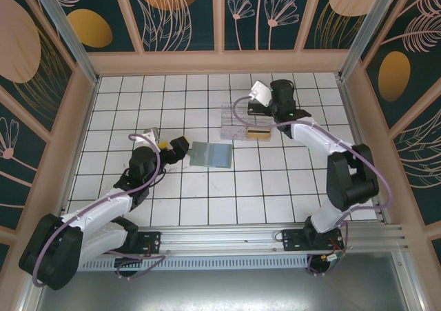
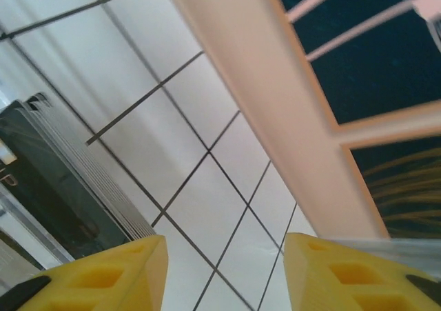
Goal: Take the credit cards out of the card holder
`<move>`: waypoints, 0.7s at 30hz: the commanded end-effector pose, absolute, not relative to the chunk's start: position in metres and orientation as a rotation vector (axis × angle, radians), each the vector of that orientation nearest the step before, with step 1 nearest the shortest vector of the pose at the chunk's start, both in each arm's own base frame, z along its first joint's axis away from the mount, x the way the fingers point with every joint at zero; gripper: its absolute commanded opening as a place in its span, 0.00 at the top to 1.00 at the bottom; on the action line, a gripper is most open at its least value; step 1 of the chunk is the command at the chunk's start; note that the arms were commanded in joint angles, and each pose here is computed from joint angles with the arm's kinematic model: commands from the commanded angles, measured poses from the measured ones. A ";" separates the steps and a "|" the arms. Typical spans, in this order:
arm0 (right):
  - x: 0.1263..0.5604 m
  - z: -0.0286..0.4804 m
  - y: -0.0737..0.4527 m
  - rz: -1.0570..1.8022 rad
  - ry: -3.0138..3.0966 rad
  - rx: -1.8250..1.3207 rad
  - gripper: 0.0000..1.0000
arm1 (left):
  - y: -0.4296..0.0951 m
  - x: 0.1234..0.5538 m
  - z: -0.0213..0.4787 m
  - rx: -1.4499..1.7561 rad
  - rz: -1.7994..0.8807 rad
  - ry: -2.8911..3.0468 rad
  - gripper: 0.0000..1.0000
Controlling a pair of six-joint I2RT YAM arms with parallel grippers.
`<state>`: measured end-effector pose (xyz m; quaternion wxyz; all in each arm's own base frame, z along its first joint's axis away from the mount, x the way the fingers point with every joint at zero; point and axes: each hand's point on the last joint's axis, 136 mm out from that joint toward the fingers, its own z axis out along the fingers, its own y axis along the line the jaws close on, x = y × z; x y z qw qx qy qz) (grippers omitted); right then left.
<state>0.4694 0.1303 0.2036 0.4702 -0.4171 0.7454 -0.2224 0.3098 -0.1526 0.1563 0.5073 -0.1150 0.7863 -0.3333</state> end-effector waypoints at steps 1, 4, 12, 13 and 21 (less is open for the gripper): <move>0.453 0.246 0.121 -0.343 1.798 -0.701 0.42 | -0.147 0.315 0.159 -0.295 -0.759 1.887 0.01; 0.433 0.249 0.113 -0.206 1.796 -0.572 0.02 | -0.143 0.317 0.158 -0.303 -0.724 1.887 0.01; 0.386 0.248 0.076 -0.049 1.680 -0.196 0.01 | -0.121 0.329 0.149 -0.341 -0.528 1.895 0.01; 0.382 0.245 0.069 -0.045 1.661 -0.138 0.01 | -0.117 0.330 0.148 -0.347 -0.490 1.894 0.01; 0.370 0.194 0.039 -0.043 1.651 0.064 0.01 | -0.079 0.340 0.171 -0.507 -0.268 1.818 0.01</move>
